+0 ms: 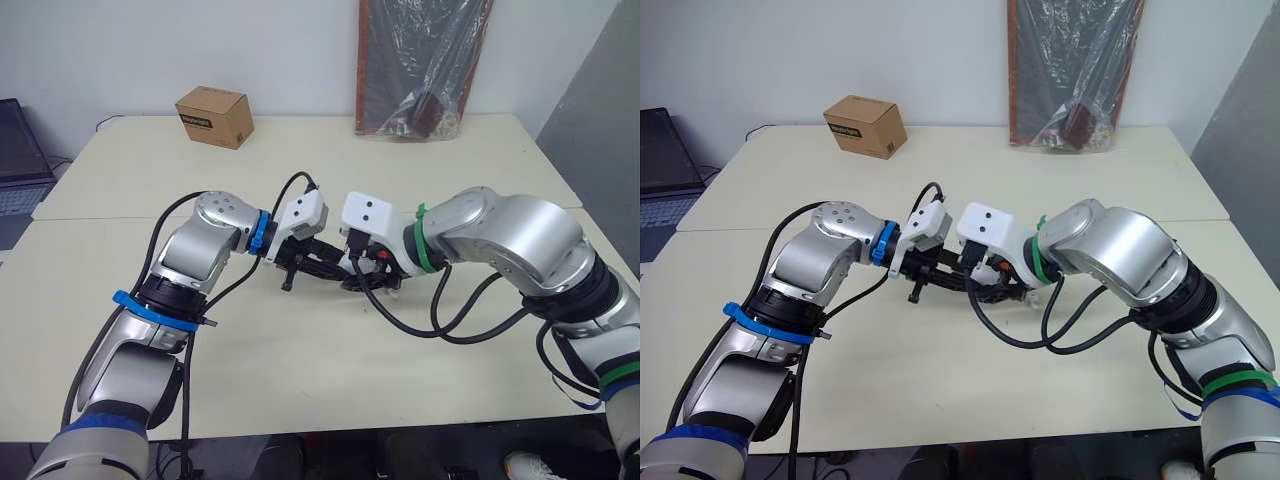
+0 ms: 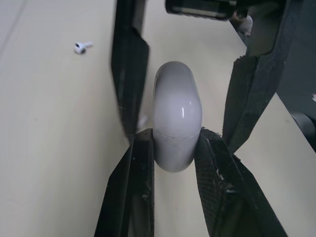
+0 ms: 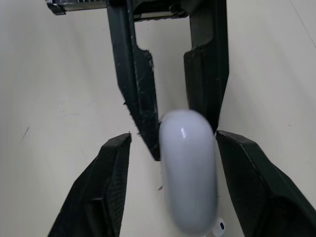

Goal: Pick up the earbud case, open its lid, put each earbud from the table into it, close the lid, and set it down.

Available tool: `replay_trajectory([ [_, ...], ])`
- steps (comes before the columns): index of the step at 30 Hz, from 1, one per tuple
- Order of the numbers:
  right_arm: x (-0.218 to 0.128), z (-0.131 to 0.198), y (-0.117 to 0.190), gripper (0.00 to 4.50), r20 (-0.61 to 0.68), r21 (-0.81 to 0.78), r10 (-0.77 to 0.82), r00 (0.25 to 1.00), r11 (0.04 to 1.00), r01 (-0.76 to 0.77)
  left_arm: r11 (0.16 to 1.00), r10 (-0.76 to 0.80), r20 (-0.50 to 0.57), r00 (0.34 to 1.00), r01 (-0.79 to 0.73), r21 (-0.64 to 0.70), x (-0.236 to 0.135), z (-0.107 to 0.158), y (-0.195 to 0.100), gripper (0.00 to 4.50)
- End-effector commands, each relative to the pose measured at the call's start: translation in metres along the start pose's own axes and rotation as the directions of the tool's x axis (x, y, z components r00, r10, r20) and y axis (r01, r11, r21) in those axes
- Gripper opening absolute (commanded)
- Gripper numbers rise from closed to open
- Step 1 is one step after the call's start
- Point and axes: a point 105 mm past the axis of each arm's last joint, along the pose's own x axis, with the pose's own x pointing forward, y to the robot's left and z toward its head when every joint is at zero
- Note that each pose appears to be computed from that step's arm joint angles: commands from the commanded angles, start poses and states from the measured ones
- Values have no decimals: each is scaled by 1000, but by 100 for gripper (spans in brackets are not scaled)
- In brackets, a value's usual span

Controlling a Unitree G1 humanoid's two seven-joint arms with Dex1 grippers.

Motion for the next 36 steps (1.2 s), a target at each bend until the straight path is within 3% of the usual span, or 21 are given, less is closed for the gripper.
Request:
replay_trajectory([
  [1,-21,9,-4,279,91,-34,-32,995,999,35,998,53,101,993,-57,36,-14,11,2,78],
  [4,-31,10,-5,279,186,-28,-49,981,998,55,997,72,133,989,-71,-10,-18,4,0,78],
  [8,-38,0,-20,279,358,131,-179,916,981,141,997,70,217,974,-59,-58,-22,-4,-9,78],
  [16,-36,2,3,279,526,210,-142,839,977,34,995,97,333,938,-93,-27,-23,-1,-9,78],
  [36,-18,-14,-3,279,460,314,-184,869,949,35,998,58,329,943,-58,-11,-24,3,-11,78],
])
